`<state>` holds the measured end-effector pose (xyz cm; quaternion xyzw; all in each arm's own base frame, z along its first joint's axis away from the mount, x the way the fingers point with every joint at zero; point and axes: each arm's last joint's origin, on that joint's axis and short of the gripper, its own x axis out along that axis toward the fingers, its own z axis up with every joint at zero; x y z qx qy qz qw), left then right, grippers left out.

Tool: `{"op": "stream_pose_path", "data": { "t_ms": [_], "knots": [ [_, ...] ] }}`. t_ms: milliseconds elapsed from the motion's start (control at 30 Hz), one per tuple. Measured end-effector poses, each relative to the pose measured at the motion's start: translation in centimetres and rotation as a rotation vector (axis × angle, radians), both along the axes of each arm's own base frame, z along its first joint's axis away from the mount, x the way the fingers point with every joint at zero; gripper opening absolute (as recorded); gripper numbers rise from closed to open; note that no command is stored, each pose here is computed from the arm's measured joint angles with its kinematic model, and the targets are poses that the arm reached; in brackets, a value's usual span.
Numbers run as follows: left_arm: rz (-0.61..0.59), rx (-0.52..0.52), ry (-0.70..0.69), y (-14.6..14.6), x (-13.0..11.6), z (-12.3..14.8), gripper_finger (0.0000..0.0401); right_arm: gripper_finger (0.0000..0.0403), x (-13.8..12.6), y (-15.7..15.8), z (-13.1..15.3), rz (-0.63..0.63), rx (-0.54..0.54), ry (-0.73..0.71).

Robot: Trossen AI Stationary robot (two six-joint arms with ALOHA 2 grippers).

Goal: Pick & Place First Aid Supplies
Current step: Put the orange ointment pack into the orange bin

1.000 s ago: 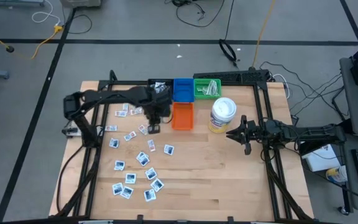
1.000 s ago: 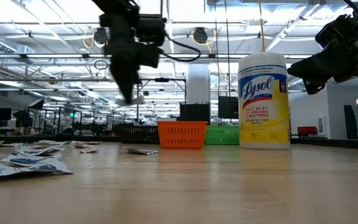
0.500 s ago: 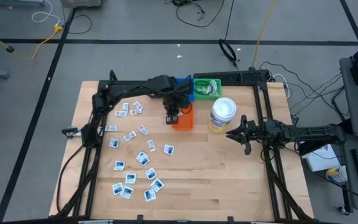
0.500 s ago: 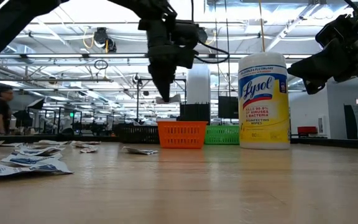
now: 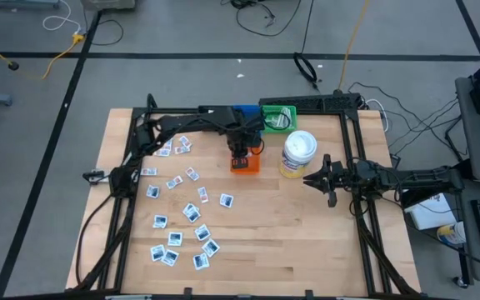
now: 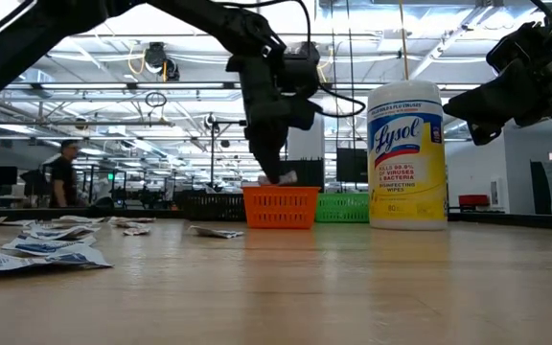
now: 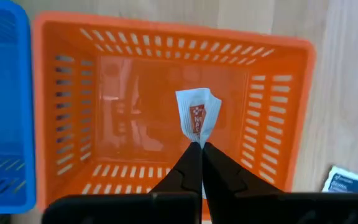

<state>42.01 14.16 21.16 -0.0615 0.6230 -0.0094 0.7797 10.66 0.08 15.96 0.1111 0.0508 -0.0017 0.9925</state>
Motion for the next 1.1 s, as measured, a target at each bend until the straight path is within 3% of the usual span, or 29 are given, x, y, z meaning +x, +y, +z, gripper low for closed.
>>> {"op": "stream_pose_path", "data": {
  "t_ms": [100, 333, 467, 833, 1100],
  "knots": [
    [0.015, -0.029, -0.027, 0.1, 0.1, 0.2, 0.0032, 0.0059, 0.0, 0.0, 0.0, 0.000, 0.000, 0.000],
    [0.027, -0.046, -0.042, 0.2, 0.2, 0.2, 0.0144, 0.0059, 0.0, 0.0, 0.0, 0.000, 0.000, 0.001],
    [0.104, -0.059, -0.036, 0.3, -0.1, 0.7, 0.0183, 0.0059, 0.0, 0.0, 0.0, 0.000, 0.000, 0.000],
    [0.642, -0.199, 0.137, 0.5, -2.5, 2.5, 0.0198, 0.0059, 0.0, 0.0, 0.0, 0.000, 0.000, 0.000],
    [0.782, -0.211, 0.204, 1.0, -4.1, 3.8, 0.0198, 0.0059, 0.0, 0.0, 0.0, 0.000, 0.000, 0.000]
  ]
}}
